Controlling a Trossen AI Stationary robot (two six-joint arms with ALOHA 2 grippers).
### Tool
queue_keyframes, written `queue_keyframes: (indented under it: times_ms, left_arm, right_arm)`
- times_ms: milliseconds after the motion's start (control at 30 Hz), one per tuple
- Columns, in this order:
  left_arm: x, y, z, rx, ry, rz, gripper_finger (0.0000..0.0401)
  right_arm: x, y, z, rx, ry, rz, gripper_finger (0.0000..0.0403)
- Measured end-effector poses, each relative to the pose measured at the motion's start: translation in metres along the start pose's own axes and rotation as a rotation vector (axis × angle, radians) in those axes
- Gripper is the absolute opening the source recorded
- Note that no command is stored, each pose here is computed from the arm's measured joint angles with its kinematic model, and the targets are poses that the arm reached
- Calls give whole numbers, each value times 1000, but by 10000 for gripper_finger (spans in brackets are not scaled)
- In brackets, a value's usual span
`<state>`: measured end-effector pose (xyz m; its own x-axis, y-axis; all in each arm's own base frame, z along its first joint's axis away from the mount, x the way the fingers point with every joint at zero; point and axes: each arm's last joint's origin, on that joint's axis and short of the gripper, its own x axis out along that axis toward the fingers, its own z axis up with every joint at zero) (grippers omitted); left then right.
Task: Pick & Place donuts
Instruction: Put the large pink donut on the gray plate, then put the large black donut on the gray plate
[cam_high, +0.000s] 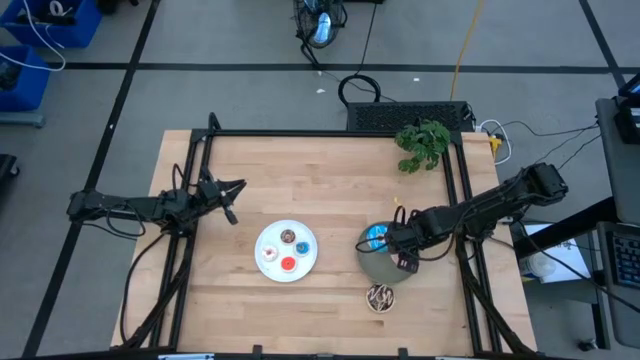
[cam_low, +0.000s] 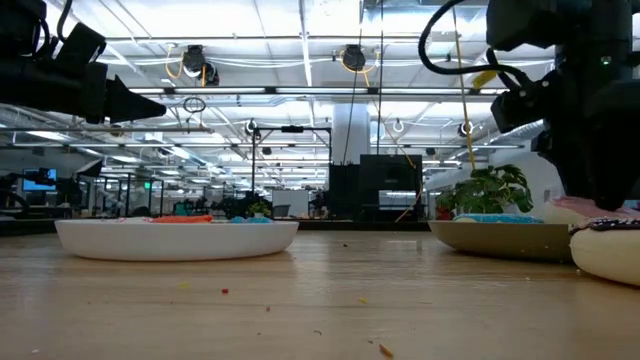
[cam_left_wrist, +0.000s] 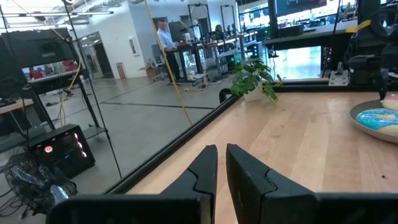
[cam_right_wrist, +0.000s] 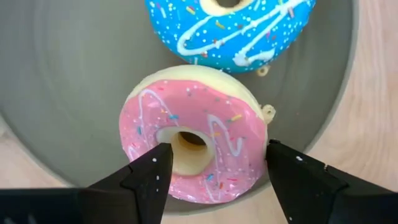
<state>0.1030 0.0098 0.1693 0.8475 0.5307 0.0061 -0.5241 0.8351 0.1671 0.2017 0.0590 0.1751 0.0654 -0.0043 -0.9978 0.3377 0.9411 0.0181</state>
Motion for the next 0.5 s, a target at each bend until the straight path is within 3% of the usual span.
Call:
queue_keyframes:
  times_ms: [200,367,500]
  left_arm:
    - [0,0,0,2,0,0,42]
    - [0,0,0,2,0,0,42]
    - [0,0,0,2,0,0,42]
  right_arm:
    - [-6,-1,1,-11,-20,11,243]
    - [-37,6,12,-24,-130,79,243]
    - [-65,28,20,-119,-255,137,243]
